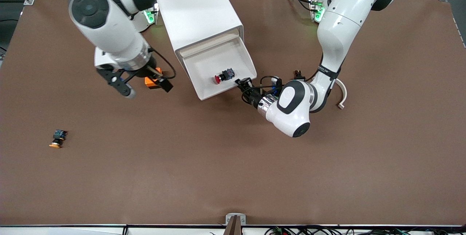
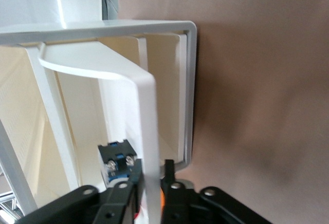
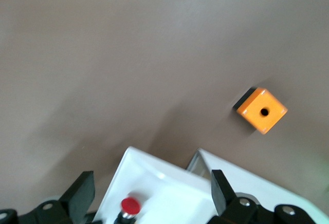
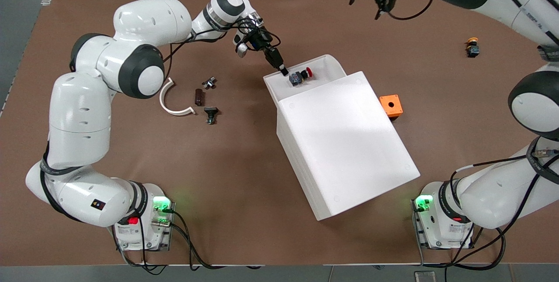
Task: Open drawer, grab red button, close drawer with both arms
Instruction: 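Grasp the red button in the drawer with the right gripper while the left gripper withdraws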
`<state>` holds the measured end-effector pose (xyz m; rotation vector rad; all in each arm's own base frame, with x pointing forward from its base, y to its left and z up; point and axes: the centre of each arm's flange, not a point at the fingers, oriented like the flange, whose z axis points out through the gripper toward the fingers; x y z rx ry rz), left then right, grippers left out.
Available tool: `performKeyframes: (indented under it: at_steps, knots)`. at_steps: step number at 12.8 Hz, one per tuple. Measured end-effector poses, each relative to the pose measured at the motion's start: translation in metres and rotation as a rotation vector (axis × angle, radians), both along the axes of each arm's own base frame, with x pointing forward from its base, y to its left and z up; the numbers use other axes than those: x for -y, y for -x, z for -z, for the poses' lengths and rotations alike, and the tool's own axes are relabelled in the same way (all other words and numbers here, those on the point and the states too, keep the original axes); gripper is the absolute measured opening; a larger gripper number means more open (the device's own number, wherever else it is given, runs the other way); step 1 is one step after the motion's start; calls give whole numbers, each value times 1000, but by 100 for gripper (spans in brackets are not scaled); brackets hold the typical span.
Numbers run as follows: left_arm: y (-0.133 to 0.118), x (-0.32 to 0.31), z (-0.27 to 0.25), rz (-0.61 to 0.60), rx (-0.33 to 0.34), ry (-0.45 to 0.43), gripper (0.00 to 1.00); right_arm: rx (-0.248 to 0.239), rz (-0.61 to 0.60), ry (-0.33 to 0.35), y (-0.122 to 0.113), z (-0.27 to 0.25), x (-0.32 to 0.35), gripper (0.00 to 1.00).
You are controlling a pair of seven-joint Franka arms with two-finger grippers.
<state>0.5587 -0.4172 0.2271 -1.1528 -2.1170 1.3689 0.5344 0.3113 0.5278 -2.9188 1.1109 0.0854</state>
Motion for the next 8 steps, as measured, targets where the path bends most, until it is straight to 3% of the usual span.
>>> performKeyframes:
  at_steps: [3,6,8]
  knots:
    - [-13,-6,-11,-19,26,14,64,1,41,5,7,29,-37,100]
    - [-47,-33,-37,-64,89,55,98,4,80,33,16,63,-75,100]
    - [-79,-73,-60,-75,193,136,100,8,102,57,30,86,-105,100]
